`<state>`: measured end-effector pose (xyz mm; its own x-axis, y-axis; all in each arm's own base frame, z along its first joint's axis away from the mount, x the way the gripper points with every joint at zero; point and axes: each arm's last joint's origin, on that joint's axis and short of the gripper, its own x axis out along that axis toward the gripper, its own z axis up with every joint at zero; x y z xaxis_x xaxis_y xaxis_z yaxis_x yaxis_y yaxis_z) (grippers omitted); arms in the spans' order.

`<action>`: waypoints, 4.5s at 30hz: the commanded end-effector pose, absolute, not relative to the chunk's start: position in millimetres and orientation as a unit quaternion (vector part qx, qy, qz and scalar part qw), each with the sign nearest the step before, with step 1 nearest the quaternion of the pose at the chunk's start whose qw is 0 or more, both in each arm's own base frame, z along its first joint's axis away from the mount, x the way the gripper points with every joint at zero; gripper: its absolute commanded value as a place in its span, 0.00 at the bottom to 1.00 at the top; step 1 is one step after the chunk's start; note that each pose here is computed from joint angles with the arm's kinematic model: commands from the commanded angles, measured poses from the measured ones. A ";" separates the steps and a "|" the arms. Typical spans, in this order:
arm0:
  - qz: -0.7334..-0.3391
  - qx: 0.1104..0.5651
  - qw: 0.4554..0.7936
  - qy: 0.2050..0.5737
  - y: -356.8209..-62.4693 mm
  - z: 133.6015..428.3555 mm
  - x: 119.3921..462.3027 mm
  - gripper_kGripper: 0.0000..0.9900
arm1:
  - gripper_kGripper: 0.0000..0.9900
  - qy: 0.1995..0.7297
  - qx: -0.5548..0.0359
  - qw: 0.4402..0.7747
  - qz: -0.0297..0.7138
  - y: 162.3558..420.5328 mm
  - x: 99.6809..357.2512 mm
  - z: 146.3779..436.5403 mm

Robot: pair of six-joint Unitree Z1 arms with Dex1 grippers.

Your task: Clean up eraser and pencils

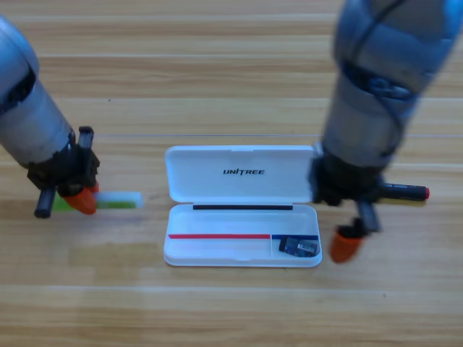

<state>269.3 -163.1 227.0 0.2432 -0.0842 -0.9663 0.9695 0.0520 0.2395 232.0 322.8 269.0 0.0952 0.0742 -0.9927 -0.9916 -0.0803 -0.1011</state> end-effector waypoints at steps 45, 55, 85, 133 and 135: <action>-0.519 0.526 0.542 0.400 -313.8 241.1 235.9 0.00 | 0.92 0.482 -0.526 0.520 0.470 231.8 358.6 182.1; -0.526 0.514 0.546 0.402 -325.2 235.8 242.9 0.00 | 0.90 0.490 -0.530 0.510 0.468 229.7 376.3 162.7; -0.525 0.516 0.541 0.408 -317.8 209.2 237.6 0.00 | 0.00 0.499 -0.534 0.478 0.486 225.3 372.6 154.3; -0.526 0.517 0.537 0.410 -319.6 196.0 239.5 0.00 | 0.00 0.450 -0.535 0.509 0.502 205.6 274.6 256.2; -0.526 0.516 0.537 0.410 -319.5 196.6 239.4 0.00 | 0.00 0.446 -0.536 0.510 0.504 208.1 271.7 258.7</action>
<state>245.5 -314.6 217.6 0.1547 -0.1754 -0.9723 0.9838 -0.0634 0.1679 298.1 202.3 240.4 0.0880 0.0054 -0.9961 -0.9953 -0.0389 -0.0881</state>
